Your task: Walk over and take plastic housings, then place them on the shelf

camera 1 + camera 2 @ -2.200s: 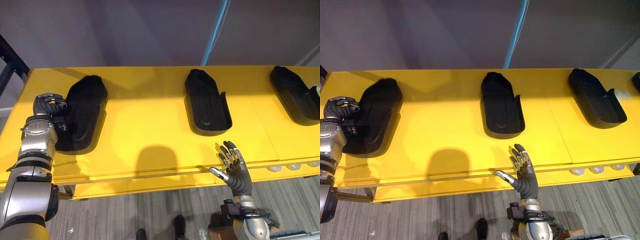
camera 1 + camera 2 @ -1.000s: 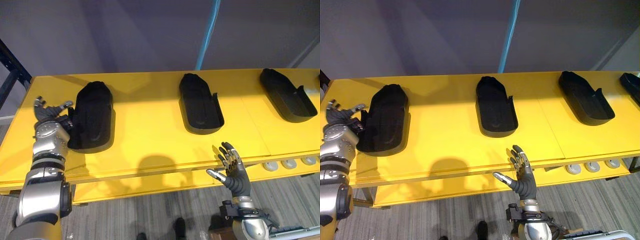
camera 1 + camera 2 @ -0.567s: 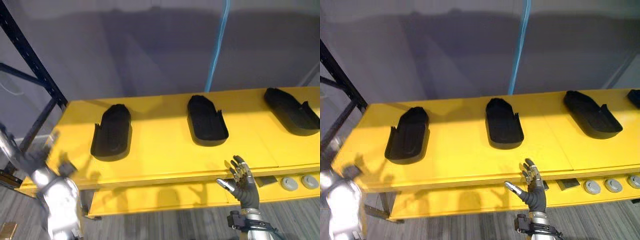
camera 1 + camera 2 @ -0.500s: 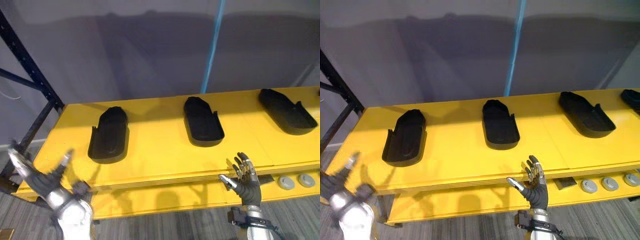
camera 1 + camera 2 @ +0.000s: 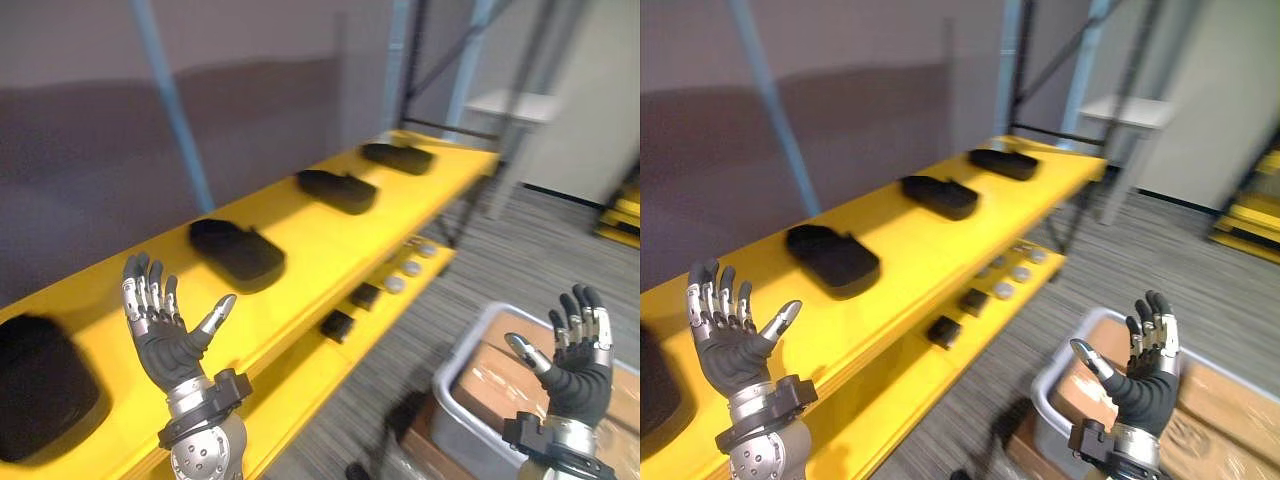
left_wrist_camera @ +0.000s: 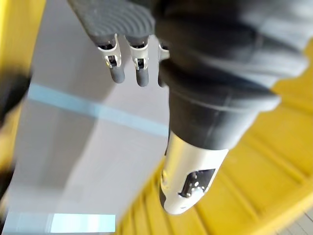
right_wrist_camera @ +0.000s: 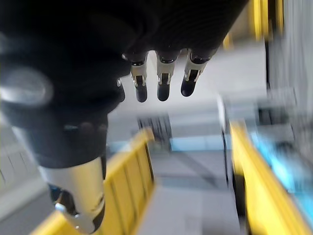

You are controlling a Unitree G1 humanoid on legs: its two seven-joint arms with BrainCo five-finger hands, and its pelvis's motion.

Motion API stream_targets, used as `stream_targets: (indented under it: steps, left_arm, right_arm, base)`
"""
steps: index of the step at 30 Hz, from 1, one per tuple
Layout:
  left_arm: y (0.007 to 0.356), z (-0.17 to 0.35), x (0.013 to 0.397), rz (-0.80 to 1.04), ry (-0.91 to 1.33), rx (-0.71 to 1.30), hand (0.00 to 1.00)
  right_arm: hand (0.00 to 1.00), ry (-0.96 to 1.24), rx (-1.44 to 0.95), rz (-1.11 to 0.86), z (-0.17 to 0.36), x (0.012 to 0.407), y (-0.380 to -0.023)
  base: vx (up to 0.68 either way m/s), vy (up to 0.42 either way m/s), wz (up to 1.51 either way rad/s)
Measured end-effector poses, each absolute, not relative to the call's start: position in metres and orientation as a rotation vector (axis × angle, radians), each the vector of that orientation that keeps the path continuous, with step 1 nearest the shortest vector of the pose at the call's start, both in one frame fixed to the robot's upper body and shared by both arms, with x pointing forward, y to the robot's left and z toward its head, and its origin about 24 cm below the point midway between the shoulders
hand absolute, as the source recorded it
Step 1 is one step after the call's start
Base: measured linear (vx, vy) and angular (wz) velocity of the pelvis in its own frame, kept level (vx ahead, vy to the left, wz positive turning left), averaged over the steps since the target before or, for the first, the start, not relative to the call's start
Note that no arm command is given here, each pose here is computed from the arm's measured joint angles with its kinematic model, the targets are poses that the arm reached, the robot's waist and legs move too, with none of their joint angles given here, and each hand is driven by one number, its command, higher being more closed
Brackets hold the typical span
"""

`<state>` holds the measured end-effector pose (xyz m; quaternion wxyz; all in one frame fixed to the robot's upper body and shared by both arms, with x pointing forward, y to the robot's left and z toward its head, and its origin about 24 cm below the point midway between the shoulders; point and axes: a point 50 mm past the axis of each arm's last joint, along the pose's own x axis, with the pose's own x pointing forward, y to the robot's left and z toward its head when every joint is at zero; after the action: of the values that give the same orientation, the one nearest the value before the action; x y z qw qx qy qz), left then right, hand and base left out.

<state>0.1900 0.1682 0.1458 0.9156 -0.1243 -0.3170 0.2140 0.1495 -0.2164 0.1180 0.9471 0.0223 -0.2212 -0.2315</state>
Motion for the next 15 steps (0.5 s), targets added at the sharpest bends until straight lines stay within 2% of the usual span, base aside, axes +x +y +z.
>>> stream_targets:
  steps: [2,7,11,15]
  left_arm:
    - [0.171,0.141,0.197,0.451,-0.631,-0.24,0.0]
    - [0.182,0.126,0.203,0.455,-0.557,-0.239,0.0]
    - [0.188,0.114,0.203,0.465,-0.492,-0.241,0.0]
    - [0.189,0.089,0.208,0.447,-0.364,-0.21,0.0]
  right_arm:
    - [0.0,-0.428,0.0,-0.501,0.113,0.15,-0.224]
    - [0.0,-0.403,-0.056,-0.594,0.105,0.159,-0.247]
    - [0.0,-0.396,-0.017,-0.564,0.099,0.182,-0.242]
    - [0.0,-0.224,-0.025,-0.551,0.062,0.19,-0.243]
  base:
    - [-0.18,0.055,-2.01]
    - [-0.1,-0.038,-1.22]
    - [-0.05,-0.144,-0.7]
    - [-0.02,-0.198,-0.44]
